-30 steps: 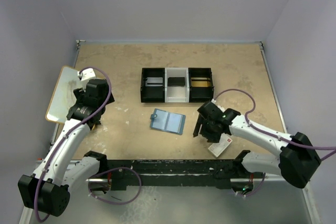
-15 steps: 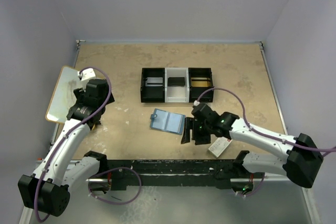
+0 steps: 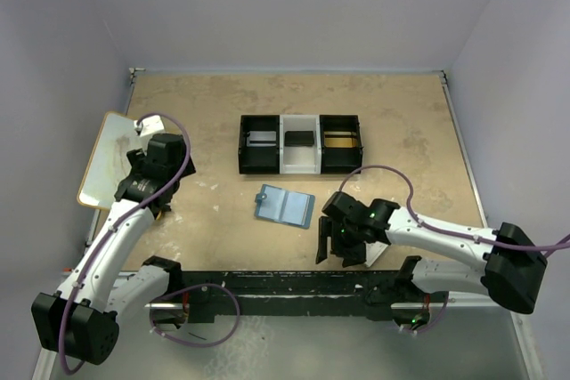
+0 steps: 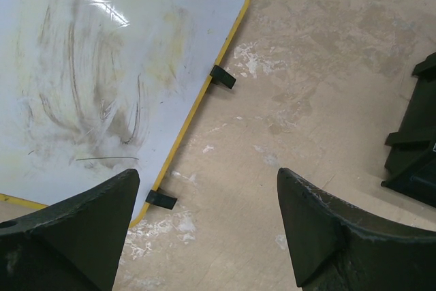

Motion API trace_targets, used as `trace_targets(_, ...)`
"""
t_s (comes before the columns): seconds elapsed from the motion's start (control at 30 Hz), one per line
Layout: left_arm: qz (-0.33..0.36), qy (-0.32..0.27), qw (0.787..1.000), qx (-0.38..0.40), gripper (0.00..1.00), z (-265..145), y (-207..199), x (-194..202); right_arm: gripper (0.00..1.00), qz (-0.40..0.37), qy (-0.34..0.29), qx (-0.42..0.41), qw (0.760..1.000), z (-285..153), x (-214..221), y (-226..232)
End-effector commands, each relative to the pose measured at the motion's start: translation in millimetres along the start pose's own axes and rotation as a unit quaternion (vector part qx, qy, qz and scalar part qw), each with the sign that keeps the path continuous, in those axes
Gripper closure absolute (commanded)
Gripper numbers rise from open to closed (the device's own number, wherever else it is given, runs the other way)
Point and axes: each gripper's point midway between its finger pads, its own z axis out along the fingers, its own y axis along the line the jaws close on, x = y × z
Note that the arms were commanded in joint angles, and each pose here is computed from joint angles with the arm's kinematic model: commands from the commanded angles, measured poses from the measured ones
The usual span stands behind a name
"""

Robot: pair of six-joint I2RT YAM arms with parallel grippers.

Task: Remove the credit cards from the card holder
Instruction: Move the distractor to the center of the board.

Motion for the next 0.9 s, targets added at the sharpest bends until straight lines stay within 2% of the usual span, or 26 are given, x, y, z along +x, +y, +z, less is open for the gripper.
trace_targets(0.0, -0.001, -0.014, 1.0, 0.01, 0.21, 2.0, -4.7, -7.5, 0.23, 0.037, -0.014, 0.051, 0.998, 2.7, -3.4, -16.9)
trace_targets(0.13, 0.0, -0.013, 1.0, 0.01, 0.21, 2.2, -4.7, -6.8, 0.23, 0.045, -0.004, 0.058, 0.997, 7.4, 2.7, -23.5)
trace_targets(0.2, -0.001, -0.014, 1.0, 0.009, 0.21, 2.0, -4.6, -7.5, 0.22, 0.086, 0.01, 0.094, 0.992, 5.1, 12.4, -37.8)
trace_targets(0.4, 0.0, -0.012, 1.0, 0.009, 0.21, 2.6, -4.5, -6.7, 0.2, 0.129, -0.072, 0.133, 0.98, 1.5, -27.1, -33.4)
trace_targets(0.53, 0.001, -0.012, 1.0, 0.007, 0.21, 2.6, -3.8, -6.1, 0.2, 0.147, -0.055, 0.178, 0.971, 17.9, -38.1, -47.3)
trace_targets(0.67, 0.001, -0.011, 1.0, 0.005, 0.21, 2.7, -3.2, -6.0, 0.2, 0.18, -0.069, 0.198, 0.961, 24.9, -51.5, -63.5)
trace_targets(0.87, 0.002, -0.01, 1.0, 0.004, 0.21, 3.4, -3.2, -5.1, 0.2, 0.241, -0.136, 0.172, 0.946, 9.1, -97.2, -88.4)
